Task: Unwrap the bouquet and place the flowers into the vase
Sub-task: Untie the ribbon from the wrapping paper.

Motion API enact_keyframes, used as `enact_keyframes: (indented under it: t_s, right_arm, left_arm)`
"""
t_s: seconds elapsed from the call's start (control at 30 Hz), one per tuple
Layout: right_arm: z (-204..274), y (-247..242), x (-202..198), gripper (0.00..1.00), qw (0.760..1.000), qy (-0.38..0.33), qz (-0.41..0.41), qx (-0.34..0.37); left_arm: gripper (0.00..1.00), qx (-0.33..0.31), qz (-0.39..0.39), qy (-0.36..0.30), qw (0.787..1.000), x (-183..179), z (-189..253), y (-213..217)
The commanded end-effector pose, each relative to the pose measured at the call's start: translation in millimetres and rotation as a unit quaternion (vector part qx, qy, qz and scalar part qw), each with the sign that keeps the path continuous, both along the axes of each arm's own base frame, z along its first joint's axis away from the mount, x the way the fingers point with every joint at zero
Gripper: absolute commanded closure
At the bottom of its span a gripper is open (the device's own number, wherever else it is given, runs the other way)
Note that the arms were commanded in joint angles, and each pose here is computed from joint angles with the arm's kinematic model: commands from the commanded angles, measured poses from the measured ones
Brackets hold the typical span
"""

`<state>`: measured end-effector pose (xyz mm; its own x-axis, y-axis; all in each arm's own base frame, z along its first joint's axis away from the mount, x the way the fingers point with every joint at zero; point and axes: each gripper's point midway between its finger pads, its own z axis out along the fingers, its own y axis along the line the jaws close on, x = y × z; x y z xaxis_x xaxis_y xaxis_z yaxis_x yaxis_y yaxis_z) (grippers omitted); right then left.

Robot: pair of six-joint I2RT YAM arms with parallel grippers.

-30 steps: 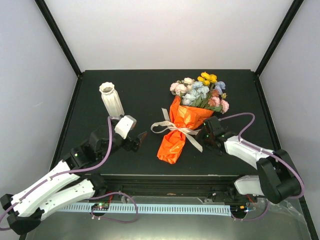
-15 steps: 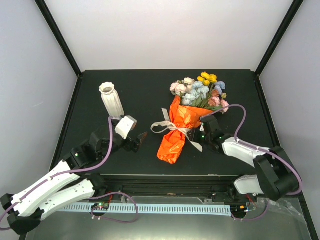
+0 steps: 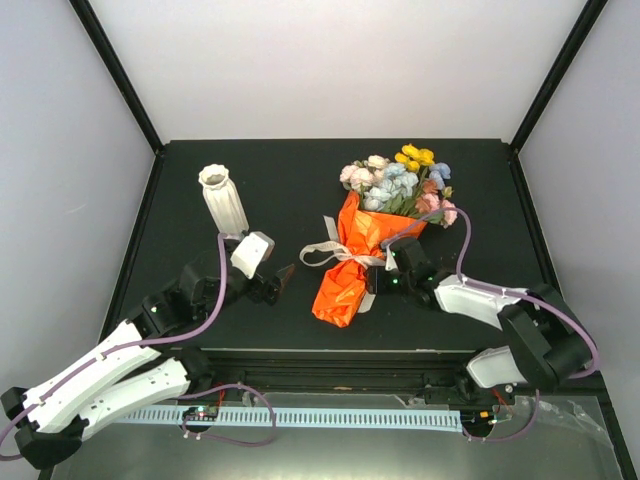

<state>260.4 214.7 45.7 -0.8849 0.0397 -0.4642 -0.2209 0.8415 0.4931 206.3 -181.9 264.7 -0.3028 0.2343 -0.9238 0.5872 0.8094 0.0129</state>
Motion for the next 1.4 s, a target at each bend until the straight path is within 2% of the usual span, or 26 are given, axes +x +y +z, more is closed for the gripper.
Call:
enact_keyframes:
  t_s: [0.0,0.17,0.37,0.43,0.6,0.7,0.83,0.9,0.97,1.2,1.37]
  right_arm:
    - [3,14,1,0.48,0.999,-0.022,0.039,-0.017]
    - [5,19,5,0.49,0.997,-0.030,0.054,-0.044]
    - [3,14,7,0.68,0.996,-0.037,0.048,-0.058]
    - [0,12,6,0.70,0.996,-0.036,0.048,-0.060]
    - [-8,12,1,0.68,0.997,-0.030,0.053,-0.057]
    - [-11,12,-1,0.70,0.996,-0.030,0.056,-0.056]
    - [-8,11,0,0.82,0.996,-0.035,0.055,-0.059]
    - [-4,9,1,0.90,0.996,-0.039,0.050,-0.060]
    - [0,7,1,0.99,0.996,-0.040,0.047,-0.064]
    - [29,11,-6,0.99,0.997,-0.058,0.050,-0.026]
    - [50,14,-5,0.99,0.996,-0.074,0.051,-0.005]
  left_arm:
    - [0.01,-0.004,-0.007,-0.012,1.000,2,6,-4]
    - [0.01,-0.003,-0.012,-0.009,1.000,1,4,-6]
    - [0.02,-0.013,-0.024,0.005,1.000,-1,1,-13]
    - [0.05,-0.027,-0.038,0.021,0.999,-4,-1,-20]
    - [0.19,-0.062,-0.070,0.083,0.992,-10,-17,-44]
    - [0.35,-0.078,-0.071,0.118,0.987,-8,-30,-55]
    - [0.55,-0.080,-0.074,0.165,0.980,-5,-53,-70]
    - [0.60,-0.072,-0.070,0.190,0.977,-2,-70,-77]
    - [0.65,-0.066,-0.068,0.212,0.973,0,-87,-83]
    - [0.75,-0.049,-0.084,0.258,0.961,4,-143,-105]
    - [0.77,-0.047,-0.108,0.273,0.955,-2,-169,-114]
